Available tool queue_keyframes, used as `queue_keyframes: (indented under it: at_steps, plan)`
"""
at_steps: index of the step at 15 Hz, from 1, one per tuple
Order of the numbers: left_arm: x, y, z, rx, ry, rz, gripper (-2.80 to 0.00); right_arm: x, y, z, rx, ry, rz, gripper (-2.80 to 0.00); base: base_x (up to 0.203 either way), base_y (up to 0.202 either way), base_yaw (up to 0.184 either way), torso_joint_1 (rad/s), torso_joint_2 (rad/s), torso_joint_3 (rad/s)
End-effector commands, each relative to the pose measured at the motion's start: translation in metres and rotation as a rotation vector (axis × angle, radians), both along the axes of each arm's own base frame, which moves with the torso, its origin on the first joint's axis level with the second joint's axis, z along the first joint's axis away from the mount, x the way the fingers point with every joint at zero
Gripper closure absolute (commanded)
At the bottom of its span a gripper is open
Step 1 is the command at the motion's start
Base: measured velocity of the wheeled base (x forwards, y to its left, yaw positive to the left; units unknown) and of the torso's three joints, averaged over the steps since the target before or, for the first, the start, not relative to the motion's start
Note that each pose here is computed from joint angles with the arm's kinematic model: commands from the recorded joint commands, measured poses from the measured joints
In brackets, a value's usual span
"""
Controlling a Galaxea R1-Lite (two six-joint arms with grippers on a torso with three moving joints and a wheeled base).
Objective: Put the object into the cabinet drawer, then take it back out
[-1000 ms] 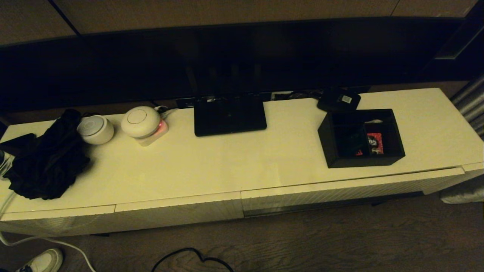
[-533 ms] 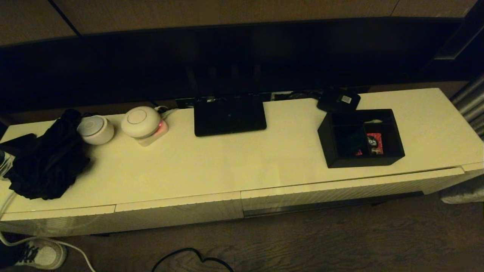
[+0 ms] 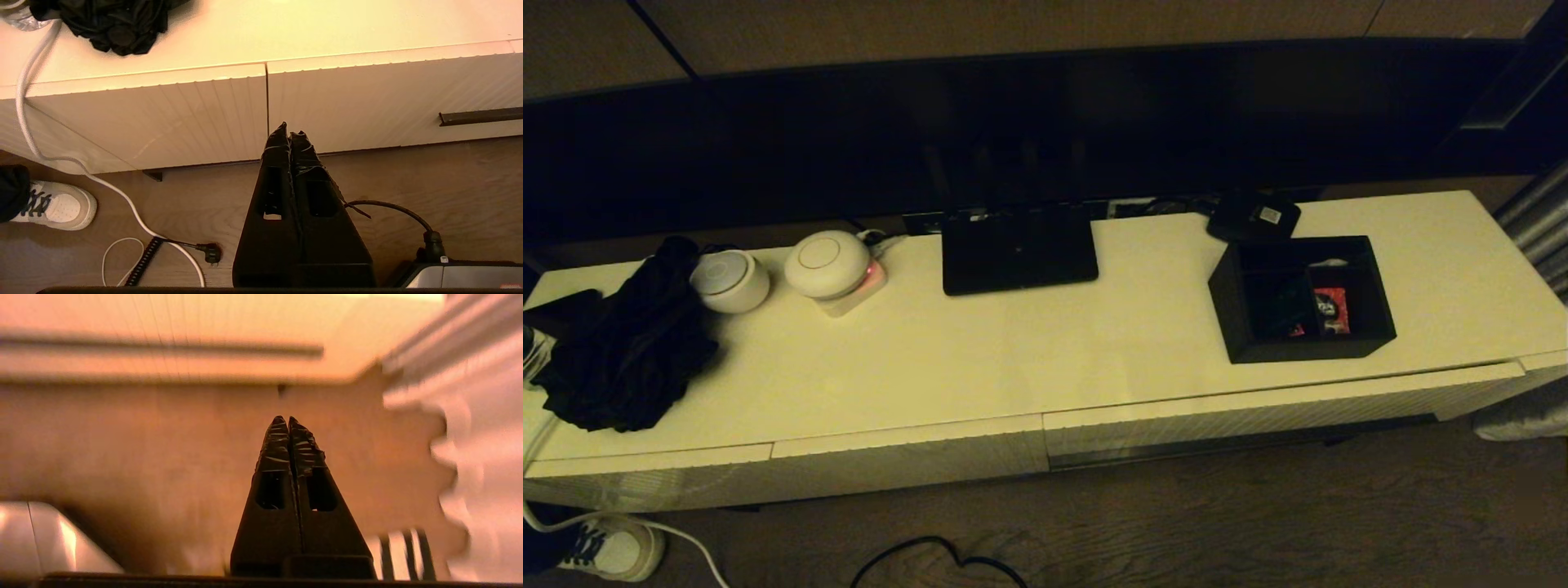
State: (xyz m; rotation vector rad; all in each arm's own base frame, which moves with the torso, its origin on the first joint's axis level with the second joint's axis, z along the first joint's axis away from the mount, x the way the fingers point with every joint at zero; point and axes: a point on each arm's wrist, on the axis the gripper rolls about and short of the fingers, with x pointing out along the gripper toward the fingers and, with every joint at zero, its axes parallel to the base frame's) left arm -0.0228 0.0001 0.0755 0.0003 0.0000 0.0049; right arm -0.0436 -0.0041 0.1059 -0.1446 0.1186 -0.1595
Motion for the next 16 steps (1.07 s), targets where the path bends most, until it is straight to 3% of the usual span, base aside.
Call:
queue_keyframes:
  at_steps: [1,3,5,9,16]
  plan:
    - [0.0,0.0,-0.001,0.0,0.003,0.001,0.0,0.005,0.0,0.0,0.0,-0.126,0.02,0.0,0.0,0.0,0.0,0.0,0.0,0.0]
    - [0.0,0.0,-0.001,0.0,0.003,0.001,0.0,0.013,0.001,-0.01,0.014,-0.163,0.065,0.0,0.0,0.0,0.0,0.0,0.0,0.0]
    - [0.0,0.0,-0.001,0.0,0.003,0.0,0.0,0.017,0.002,-0.019,0.072,-0.136,0.091,0.0,0.0,0.0,0.0,0.0,0.0,0.0]
    - [0.0,0.0,-0.001,0.0,0.003,0.001,0.0,0.021,0.004,-0.034,0.08,-0.092,0.183,0.0,0.0,0.0,0.0,0.0,0.0,0.0]
    - [0.0,0.0,-0.001,0.0,0.003,0.001,0.0,0.021,0.004,-0.032,0.088,-0.105,0.189,0.0,0.0,0.0,0.0,0.0,0.0,0.0]
